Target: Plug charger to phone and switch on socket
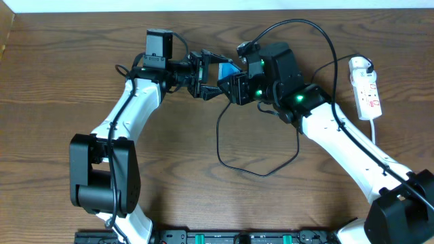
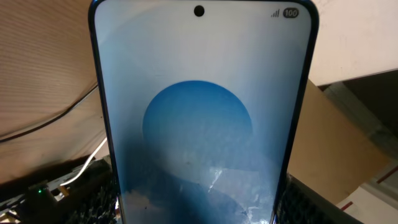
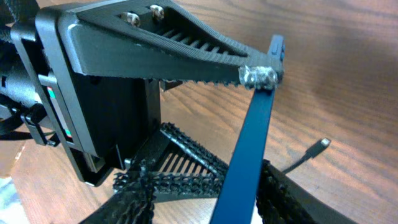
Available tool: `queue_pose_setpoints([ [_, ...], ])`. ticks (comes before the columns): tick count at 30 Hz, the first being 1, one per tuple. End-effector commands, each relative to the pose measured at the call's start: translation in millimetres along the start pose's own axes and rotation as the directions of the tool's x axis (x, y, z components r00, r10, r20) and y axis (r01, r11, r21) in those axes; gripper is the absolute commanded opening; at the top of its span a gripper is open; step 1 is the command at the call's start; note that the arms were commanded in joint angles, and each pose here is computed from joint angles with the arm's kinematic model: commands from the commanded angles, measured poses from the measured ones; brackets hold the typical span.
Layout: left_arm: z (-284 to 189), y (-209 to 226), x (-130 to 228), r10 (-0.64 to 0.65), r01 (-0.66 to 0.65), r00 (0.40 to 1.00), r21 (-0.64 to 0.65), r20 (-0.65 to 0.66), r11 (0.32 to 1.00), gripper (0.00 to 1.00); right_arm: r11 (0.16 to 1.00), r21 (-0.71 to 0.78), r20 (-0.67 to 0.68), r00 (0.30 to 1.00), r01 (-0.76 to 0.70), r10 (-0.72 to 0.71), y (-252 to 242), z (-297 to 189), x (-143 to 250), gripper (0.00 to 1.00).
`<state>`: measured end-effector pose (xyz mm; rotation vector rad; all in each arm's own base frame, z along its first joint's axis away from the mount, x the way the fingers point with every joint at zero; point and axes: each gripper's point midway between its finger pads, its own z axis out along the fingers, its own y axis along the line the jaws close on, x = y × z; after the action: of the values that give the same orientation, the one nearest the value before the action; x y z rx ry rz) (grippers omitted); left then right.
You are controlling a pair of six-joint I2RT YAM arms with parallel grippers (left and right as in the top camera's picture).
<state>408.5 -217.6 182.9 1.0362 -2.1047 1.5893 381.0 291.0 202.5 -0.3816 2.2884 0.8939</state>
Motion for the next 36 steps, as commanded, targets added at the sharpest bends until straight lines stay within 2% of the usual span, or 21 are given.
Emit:
queue_pose_setpoints([
  [1,-3.7,-13.4,13.0,0.037,-0.036,0.999,0.02,-0.023,0.999,0.69,1.0,0.007,0.022,1.0,-0.006,0.006,2.7,4.3,-6.7,0.42],
  [12,-3.8,-13.5,12.9,0.037,-0.036,0.999,0.021,-0.022,0.999,0.69,0.998,0.038,0.027,0.998,-0.058,0.057,-4.1,6.3,-6.2,0.01],
  [18,-3.8,-13.5,13.0,0.039,-0.039,0.999,0.021,-0.023,0.999,0.69,0.991,0.04,0.047,0.991,-0.129,0.127,-9.6,3.3,-12.3,0.01],
  [22,-3.8,-13.5,12.9,0.092,-0.091,0.996,0.022,-0.021,0.996,0.71,0.984,0.025,0.051,0.983,-0.175,0.174,-17.0,-2.7,-17.2,0.01],
  [29,-3.8,-13.5,13.0,0.166,-0.166,0.986,0.024,-0.02,0.986,0.89,0.959,-0.017,0.066,0.957,-0.282,0.282,-37.1,-23.7,-31.6,0.01],
  [32,-3.8,-13.5,13.0,0.229,-0.229,0.973,0.025,-0.018,0.973,0.95,0.921,-0.038,0.071,0.919,-0.387,0.389,-51.5,-33.3,-38.2,0.01],
  [36,-3.8,-13.7,12.9,0.283,-0.283,0.959,0.026,-0.016,0.959,0.96,0.844,-0.042,0.089,0.839,-0.535,0.536,-65.4,-40.1,-43.8,0.01],
])
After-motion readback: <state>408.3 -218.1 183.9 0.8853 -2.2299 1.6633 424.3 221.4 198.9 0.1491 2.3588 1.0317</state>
